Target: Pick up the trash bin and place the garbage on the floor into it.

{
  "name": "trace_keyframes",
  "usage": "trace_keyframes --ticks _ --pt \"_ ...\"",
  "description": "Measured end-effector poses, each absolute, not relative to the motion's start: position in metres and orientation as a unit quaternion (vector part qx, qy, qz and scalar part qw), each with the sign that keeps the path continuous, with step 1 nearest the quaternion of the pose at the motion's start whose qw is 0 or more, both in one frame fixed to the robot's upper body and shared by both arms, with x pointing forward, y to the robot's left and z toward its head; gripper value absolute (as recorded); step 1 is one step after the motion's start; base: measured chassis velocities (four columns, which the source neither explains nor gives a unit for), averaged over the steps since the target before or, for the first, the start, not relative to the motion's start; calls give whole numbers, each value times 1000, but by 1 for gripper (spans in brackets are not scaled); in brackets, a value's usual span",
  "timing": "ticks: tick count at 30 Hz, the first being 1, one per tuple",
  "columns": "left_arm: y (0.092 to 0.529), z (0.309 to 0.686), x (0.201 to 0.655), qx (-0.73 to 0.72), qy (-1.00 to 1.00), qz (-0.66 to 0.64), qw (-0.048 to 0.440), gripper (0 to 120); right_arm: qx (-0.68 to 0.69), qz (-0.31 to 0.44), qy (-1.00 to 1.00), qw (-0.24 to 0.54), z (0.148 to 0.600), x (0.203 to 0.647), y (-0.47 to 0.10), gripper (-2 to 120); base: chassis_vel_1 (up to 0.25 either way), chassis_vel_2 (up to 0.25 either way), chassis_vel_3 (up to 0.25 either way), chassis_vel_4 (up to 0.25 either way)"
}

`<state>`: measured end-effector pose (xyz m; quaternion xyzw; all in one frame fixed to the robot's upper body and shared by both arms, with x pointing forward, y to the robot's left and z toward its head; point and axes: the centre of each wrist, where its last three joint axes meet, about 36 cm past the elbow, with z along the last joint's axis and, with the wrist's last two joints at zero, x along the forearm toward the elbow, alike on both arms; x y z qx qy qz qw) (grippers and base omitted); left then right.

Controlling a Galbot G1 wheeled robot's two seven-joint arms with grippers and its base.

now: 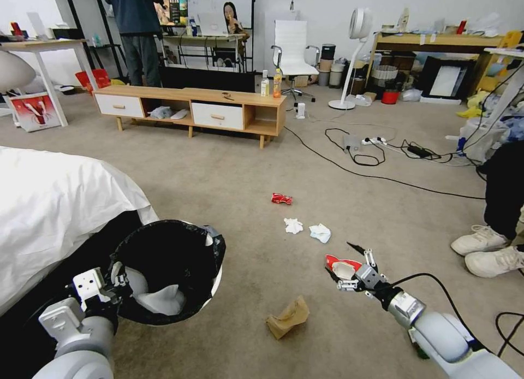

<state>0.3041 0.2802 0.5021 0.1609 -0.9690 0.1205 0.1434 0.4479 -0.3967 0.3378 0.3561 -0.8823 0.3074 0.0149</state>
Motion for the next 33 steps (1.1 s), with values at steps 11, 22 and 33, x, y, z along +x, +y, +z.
trace_keyframes --ticks 11,22,33 --pt "276 492 308 143 -972 117 146 7 486 387 -774 122 306 472 -425 100 0 0 0 0" --pt "273 484 304 136 -973 114 150 7 535 397 -734 131 270 498 -384 100 0 0 0 0" --pt "269 477 299 132 -973 115 150 7 553 401 -723 101 259 532 -324 100 0 0 0 0"
